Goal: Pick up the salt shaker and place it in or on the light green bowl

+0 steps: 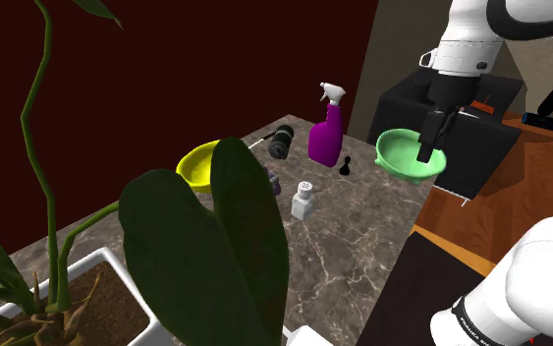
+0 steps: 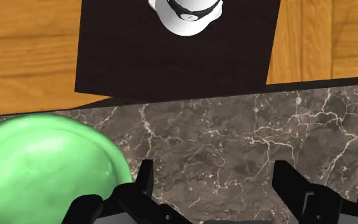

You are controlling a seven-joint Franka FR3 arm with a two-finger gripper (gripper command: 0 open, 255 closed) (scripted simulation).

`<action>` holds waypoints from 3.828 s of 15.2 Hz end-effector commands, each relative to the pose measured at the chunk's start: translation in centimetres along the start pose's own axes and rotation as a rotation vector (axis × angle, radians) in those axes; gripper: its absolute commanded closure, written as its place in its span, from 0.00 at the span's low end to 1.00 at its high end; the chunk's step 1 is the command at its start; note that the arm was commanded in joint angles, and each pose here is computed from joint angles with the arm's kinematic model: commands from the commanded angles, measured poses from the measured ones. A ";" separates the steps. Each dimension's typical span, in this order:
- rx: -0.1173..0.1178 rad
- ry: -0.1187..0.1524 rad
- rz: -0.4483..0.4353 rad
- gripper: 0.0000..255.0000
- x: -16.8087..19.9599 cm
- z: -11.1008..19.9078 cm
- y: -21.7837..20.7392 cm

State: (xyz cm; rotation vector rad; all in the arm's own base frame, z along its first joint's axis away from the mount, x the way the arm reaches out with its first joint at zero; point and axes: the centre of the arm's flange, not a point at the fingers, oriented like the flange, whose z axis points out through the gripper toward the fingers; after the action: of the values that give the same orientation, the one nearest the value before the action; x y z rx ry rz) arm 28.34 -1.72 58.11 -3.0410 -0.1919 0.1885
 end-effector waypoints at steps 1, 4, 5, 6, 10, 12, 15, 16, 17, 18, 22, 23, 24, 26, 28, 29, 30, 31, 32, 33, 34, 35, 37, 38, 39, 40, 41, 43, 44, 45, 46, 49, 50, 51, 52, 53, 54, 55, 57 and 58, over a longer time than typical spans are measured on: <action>0.000 0.000 0.000 0.00 0.0 0.0 0.0; -0.014 0.014 -0.015 0.00 2.5 0.6 -3.0; -0.019 0.019 -0.020 0.00 3.3 0.8 -4.0; -0.024 0.024 -0.025 0.00 4.1 1.1 -5.1; -0.043 0.043 -0.044 0.00 7.4 1.9 -9.2; -0.052 0.053 -0.054 0.00 9.0 2.3 -11.2; -0.067 0.067 -0.069 0.00 11.4 3.0 -14.3; -0.071 0.072 -0.074 0.00 12.1 3.2 -15.4; -0.076 0.077 -0.079 0.00 12.9 3.5 -16.4; -0.081 0.081 -0.084 0.00 13.7 3.7 -17.5; -0.097 0.098 -0.100 0.00 16.3 4.5 -21.1; -0.097 0.098 -0.100 0.00 16.4 5.0 -21.1; -0.097 0.098 -0.100 0.00 16.4 5.5 -21.0; -0.097 0.098 -0.100 0.00 16.5 6.6 -20.9; -0.097 0.098 -0.100 0.00 16.6 7.6 -20.8; -0.097 0.098 -0.100 0.00 16.7 8.1 -20.8; -0.097 0.098 -0.100 0.00 16.7 8.4 -20.8; -0.097 0.098 -0.100 0.00 16.7 8.4 -20.8; -0.097 0.098 -0.100 0.00 16.7 8.4 -20.8; -0.097 0.098 -0.100 0.00 16.7 8.4 -20.8; -0.097 0.098 -0.100 0.00 16.7 8.4 -20.8; -0.097 0.098 -0.100 0.00 16.7 8.4 -20.8; -0.097 0.098 -0.100 0.00 16.7 8.4 -20.8; -0.097 0.098 -0.100 1.00 16.7 8.4 -20.8; -0.097 0.098 -0.100 1.00 16.7 8.4 -20.8; -0.097 0.098 -0.100 1.00 16.7 8.4 -20.8; -0.097 0.098 -0.100 1.00 16.7 8.4 -20.8; -0.097 0.098 -0.100 1.00 16.7 8.4 -20.8; -0.097 0.098 -0.100 1.00 16.7 8.4 -20.8; -0.097 0.098 -0.100 1.00 16.7 8.4 -20.8; -0.097 0.098 -0.100 1.00 16.7 8.4 -20.8; -0.097 0.098 -0.100 1.00 16.6 7.4 -20.9; -0.097 0.098 -0.100 1.00 16.5 6.9 -20.9; -0.097 0.098 -0.100 1.00 16.5 6.3 -21.0; -0.097 0.098 -0.100 1.00 16.4 5.8 -21.0; -0.097 0.098 -0.100 1.00 16.4 5.3 -21.1; -0.097 0.098 -0.100 1.00 16.3 4.8 -21.1; -0.097 0.098 -0.100 1.00 16.2 4.2 -21.2; -0.097 0.098 -0.100 1.00 16.1 3.2 -21.3; -0.097 0.098 -0.100 1.00 16.0 2.7 -21.3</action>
State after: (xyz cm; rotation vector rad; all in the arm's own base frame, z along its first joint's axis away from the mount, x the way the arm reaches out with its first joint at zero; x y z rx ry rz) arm 41.24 21.66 55.04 -3.1170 -0.3555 0.0232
